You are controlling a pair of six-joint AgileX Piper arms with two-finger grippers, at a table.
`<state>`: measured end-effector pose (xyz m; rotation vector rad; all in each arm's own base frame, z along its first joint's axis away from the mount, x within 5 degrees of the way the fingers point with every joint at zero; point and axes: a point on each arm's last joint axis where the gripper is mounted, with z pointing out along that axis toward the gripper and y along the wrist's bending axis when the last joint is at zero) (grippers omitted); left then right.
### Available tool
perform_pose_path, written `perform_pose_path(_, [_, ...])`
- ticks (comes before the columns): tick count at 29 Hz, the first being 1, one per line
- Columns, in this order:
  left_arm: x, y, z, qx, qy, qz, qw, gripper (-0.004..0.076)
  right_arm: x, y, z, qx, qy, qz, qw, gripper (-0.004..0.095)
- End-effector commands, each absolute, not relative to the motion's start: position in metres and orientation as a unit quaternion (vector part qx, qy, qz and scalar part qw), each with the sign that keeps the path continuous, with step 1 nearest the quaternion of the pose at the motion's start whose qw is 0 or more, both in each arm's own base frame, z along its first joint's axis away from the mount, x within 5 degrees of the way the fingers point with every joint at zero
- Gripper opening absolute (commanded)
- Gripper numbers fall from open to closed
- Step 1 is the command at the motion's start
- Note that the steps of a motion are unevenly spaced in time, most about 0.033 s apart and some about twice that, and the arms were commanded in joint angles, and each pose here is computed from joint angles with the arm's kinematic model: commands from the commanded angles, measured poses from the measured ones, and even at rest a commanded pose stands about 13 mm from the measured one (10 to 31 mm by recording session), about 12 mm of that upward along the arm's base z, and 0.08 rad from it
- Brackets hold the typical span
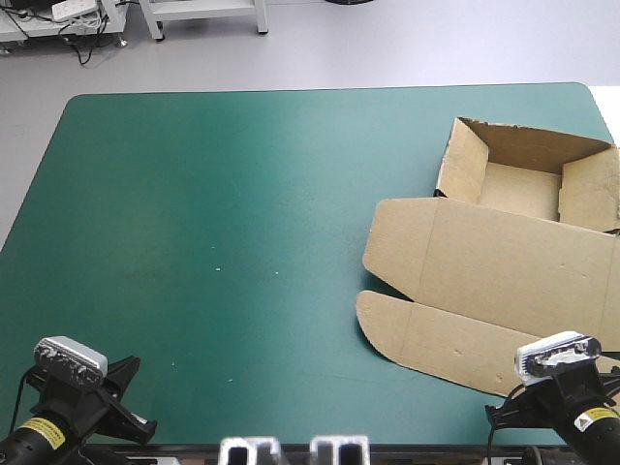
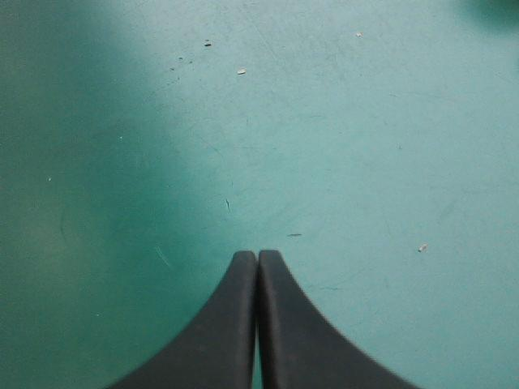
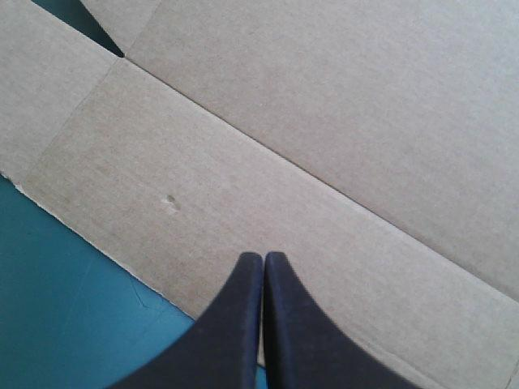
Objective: Fold the box
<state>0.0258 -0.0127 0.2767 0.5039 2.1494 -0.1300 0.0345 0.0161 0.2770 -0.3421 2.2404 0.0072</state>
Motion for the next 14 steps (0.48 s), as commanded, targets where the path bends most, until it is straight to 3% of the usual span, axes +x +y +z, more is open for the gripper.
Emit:
perform_pose_path(1, [0.0294,-0.0144,0.2885,0.196,0.851,-0.061,0.484,-0.0011,0.0358,0.0186,0.2848,-0.100,0.892,0.034,0.439,-0.0006])
perform_pose_path(14, [0.0294,-0.0144,0.2885,0.196,0.851,-0.061,0.484,-0.0011,0.0354,0.0193,0.2844,-0.098,0.894,0.039,0.436,-0.0005])
